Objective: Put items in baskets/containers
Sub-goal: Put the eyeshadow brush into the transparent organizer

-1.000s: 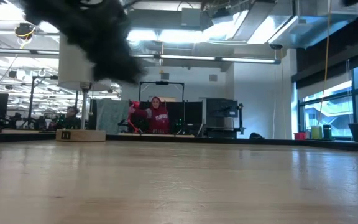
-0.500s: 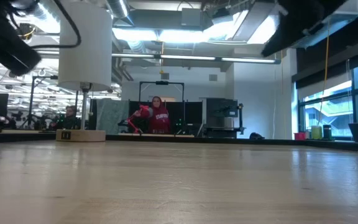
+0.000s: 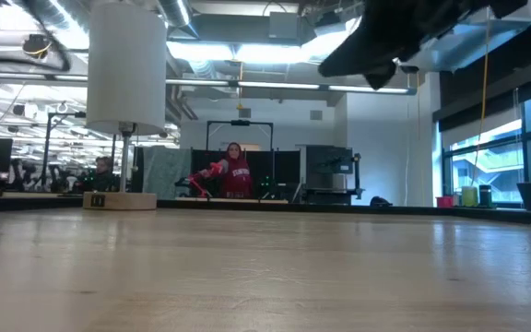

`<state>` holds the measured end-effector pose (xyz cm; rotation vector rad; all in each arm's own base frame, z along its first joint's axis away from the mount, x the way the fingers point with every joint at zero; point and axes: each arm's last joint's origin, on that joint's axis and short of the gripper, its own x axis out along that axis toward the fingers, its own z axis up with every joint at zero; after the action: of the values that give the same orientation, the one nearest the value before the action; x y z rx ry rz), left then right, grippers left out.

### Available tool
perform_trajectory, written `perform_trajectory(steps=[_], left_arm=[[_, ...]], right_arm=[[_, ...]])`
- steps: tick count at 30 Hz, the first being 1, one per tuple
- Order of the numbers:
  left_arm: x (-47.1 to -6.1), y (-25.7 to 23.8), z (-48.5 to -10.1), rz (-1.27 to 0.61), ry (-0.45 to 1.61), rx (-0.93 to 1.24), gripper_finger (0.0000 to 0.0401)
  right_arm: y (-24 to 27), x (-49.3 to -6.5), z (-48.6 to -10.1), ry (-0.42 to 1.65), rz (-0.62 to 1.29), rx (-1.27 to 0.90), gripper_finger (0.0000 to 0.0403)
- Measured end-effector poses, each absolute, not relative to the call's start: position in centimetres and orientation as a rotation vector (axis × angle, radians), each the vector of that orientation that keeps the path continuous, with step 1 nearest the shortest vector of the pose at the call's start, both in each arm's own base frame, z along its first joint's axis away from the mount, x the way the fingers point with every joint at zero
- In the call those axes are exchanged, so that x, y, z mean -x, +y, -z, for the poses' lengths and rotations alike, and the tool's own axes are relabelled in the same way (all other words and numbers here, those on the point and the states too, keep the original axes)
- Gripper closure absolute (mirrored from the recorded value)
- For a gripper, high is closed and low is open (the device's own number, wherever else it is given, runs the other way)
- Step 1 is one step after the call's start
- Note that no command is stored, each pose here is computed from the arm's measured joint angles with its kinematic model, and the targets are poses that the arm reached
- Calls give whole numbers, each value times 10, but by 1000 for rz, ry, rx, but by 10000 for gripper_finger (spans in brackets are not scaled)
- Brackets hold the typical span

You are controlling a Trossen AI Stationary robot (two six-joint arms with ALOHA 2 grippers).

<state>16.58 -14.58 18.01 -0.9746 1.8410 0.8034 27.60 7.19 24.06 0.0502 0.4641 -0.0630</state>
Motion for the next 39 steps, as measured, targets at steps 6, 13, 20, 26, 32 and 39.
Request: perform_trajectory(steps=[6, 13, 20, 26, 32, 39], left_arm=[[-169, -161, -149, -852, 2039, 899, 294], [-181, -173, -148, -772, 2088, 878, 295], [-184, -178, -153, -867, 2014, 909, 295], [-184, -176, -153, -879, 1970, 873, 300], [-177, -180, -153, -733, 2015, 736, 322], [-163, -180, -152, -998, 2031, 779, 351]], right_arm=[[60, -278, -240, 468, 86, -55, 396], [48, -283, -244, 427, 89, 31, 396], [25, -288, -246, 405, 70, 15, 396], [15, -289, -246, 407, 90, 9, 396], [11, -292, -254, 320, 54, 9, 396], [2, -294, -260, 261, 26, 20, 396]])
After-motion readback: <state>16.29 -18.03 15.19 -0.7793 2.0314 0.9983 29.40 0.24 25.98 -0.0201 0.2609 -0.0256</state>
